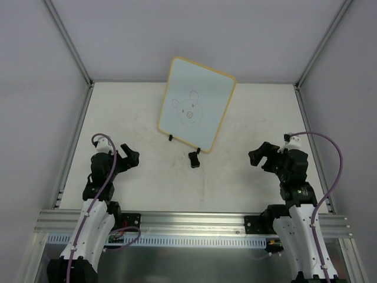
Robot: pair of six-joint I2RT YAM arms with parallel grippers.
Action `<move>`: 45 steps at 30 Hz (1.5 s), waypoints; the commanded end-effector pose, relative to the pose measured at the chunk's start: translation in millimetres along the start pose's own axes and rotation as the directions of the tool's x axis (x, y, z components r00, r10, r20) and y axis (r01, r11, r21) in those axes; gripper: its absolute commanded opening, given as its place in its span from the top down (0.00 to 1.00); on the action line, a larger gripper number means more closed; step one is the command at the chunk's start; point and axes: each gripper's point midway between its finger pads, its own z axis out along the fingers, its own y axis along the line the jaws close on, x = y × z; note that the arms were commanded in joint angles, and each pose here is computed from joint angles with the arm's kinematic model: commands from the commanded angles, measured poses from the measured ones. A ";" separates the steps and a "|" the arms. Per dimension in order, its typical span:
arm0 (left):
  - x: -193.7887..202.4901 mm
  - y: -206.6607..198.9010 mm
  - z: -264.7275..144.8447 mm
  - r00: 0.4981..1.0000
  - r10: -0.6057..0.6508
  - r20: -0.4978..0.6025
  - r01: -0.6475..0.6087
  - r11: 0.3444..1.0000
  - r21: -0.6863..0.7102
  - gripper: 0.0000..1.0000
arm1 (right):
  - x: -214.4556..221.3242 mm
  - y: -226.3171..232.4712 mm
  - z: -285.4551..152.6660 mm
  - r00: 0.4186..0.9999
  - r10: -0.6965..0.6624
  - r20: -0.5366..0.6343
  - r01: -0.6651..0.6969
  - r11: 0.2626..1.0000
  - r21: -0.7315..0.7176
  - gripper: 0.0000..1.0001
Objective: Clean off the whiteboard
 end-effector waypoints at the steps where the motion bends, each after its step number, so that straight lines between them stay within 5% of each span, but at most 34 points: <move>1: -17.3 -8.6 0.5 1.000 -0.004 0.028 0.003 1.000 0.022 0.01 | -31.9 25.4 1.6 0.995 -0.015 0.100 0.026 0.994 -0.110 0.01; 5: -16.5 -7.3 1.5 1.000 -0.006 0.022 0.006 1.000 0.014 0.01 | -52.2 65.3 16.5 0.987 -0.062 0.146 0.107 0.940 -0.324 0.01; 15: -20.7 -13.7 -2.2 0.999 0.006 0.044 -0.009 0.999 0.049 0.01 | -107.0 99.5 53.4 0.980 0.094 0.173 -0.005 0.891 -0.453 0.01; 26: -22.4 -19.3 -3.5 0.999 0.012 0.041 -0.015 0.997 0.076 0.01 | -144.8 142.0 70.9 0.966 -0.065 0.251 0.211 0.763 -0.612 0.01; 31: -22.2 -15.1 -1.9 0.999 0.015 0.039 -0.018 0.998 0.053 0.01 | -161.6 147.9 94.5 0.971 -0.066 0.231 0.200 0.753 -0.627 0.01; 45: -16.1 -25.3 3.0 0.999 0.012 -0.038 -0.008 0.995 0.098 0.01 | -91.6 109.6 47.3 0.955 -0.122 0.270 0.247 0.830 -0.500 0.01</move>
